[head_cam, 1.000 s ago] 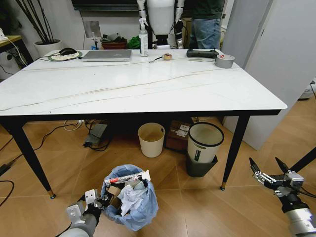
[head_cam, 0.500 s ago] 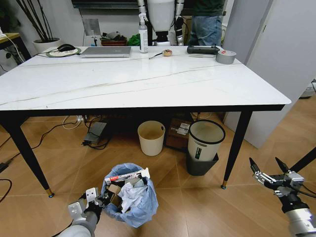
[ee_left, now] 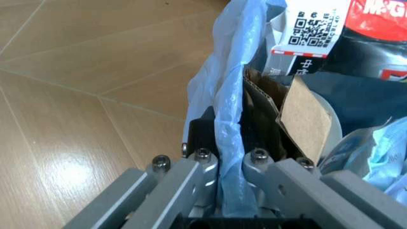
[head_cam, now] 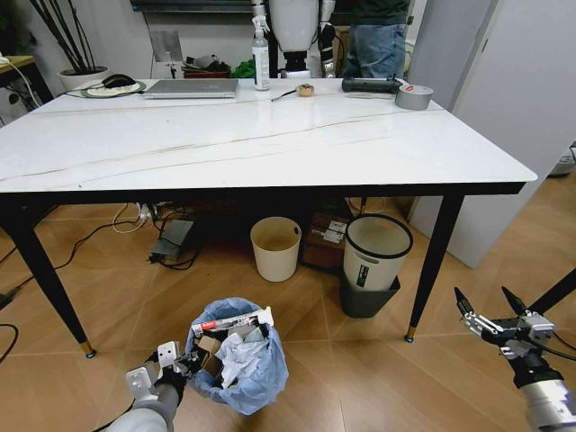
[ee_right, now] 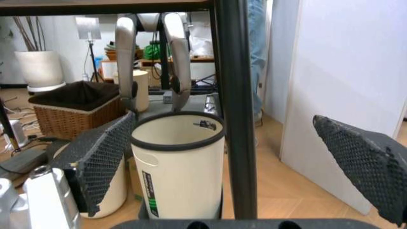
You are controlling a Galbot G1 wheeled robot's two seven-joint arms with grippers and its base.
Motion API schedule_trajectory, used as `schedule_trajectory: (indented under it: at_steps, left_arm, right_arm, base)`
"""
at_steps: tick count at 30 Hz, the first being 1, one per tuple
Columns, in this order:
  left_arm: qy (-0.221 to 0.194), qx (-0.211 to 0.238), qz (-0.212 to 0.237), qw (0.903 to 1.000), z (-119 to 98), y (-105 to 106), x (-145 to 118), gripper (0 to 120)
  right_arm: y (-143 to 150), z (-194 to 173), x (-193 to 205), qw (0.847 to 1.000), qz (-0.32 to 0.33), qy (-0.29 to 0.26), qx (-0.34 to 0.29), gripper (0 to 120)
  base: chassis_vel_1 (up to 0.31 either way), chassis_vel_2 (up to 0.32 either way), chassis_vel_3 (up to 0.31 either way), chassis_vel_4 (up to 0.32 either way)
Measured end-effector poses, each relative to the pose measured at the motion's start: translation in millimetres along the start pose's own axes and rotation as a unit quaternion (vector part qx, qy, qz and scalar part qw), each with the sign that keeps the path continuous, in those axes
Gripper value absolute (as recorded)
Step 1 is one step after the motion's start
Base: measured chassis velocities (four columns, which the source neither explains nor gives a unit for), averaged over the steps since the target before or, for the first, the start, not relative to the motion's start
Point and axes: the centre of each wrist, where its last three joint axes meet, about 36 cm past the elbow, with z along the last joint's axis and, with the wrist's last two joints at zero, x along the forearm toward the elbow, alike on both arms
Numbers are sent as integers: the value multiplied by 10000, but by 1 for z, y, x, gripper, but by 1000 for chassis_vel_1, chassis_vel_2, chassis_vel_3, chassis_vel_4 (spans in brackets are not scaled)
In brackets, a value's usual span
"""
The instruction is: Pick up the trash bin and place the trash from the table into it.
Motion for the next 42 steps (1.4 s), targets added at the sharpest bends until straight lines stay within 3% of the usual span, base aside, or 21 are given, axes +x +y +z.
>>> schedule_trajectory:
  at_steps: [42]
  left_arm:
    - [77, -105, -267, 9996, 7, 2, -15, 0]
  right_arm:
    - [0, 0, 0, 10000, 0, 0, 0, 100]
  base:
    - [0, 0, 0, 0]
